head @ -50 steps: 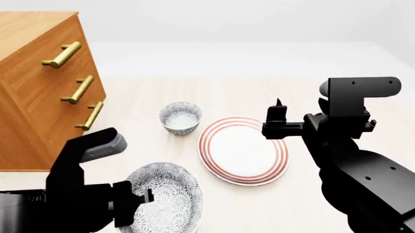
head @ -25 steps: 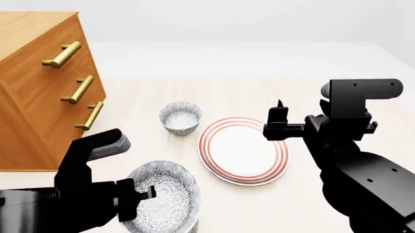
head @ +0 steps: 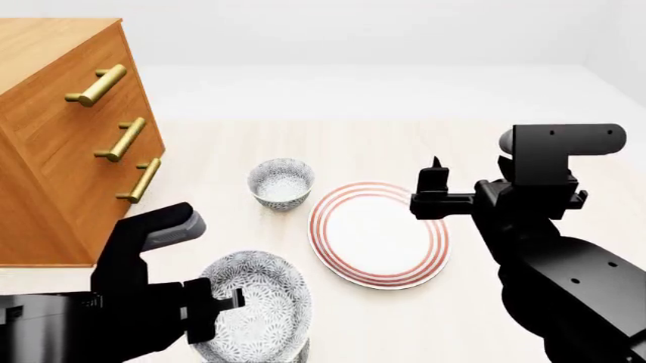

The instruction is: Stack the bowl in the middle on the bowl at the back.

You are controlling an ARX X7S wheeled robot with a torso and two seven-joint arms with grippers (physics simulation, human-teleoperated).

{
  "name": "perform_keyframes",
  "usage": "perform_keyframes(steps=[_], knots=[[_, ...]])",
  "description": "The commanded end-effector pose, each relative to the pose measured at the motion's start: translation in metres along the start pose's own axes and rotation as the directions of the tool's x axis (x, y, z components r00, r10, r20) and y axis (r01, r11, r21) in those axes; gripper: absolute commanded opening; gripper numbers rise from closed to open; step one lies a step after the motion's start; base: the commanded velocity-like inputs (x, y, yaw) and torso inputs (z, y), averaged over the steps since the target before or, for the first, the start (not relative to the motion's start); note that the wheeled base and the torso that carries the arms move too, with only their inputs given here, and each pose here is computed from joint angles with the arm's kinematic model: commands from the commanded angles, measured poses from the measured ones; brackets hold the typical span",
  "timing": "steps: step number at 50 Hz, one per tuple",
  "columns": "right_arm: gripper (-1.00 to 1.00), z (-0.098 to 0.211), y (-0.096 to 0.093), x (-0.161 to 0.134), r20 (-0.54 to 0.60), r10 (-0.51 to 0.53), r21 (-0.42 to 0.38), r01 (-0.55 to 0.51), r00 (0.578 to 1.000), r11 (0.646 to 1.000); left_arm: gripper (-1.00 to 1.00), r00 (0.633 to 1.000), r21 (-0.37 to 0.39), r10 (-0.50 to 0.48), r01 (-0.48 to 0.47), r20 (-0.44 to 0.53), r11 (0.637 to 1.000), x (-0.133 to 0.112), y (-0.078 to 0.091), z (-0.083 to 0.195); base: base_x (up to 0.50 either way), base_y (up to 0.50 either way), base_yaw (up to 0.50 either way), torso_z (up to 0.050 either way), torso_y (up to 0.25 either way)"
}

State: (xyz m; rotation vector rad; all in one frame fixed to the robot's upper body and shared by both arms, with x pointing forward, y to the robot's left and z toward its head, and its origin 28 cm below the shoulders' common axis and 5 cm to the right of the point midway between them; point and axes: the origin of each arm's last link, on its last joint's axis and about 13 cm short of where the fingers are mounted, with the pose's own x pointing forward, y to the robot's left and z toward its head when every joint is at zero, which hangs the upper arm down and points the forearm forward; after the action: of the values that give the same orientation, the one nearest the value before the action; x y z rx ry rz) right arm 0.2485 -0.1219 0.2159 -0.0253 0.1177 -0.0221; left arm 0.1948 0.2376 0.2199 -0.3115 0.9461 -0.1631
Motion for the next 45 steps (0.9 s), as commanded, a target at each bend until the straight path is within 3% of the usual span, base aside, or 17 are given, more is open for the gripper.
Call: perform_keyframes(steps=[1, 45], knots=[[1.0, -0.001, -0.001, 0.0, -0.003, -0.003, -0.001, 0.003, 1.0, 1.0, -1.0, 1.0, -0.01, 0.005, -0.005, 0.008, 1.0, 0.004, 0.001, 0.002, 0.0, 0.0, 0.0, 0.0, 0.0], [1.0, -0.003, -0.002, -0.001, -0.006, -0.012, 0.004, 0.012, 1.0, 1.0, -1.0, 0.998, -0.001, 0.047, -0.047, -0.033, 0.999, 0.02, 0.006, -0.006, 0.0, 0.0, 0.0, 0.0, 0.0]])
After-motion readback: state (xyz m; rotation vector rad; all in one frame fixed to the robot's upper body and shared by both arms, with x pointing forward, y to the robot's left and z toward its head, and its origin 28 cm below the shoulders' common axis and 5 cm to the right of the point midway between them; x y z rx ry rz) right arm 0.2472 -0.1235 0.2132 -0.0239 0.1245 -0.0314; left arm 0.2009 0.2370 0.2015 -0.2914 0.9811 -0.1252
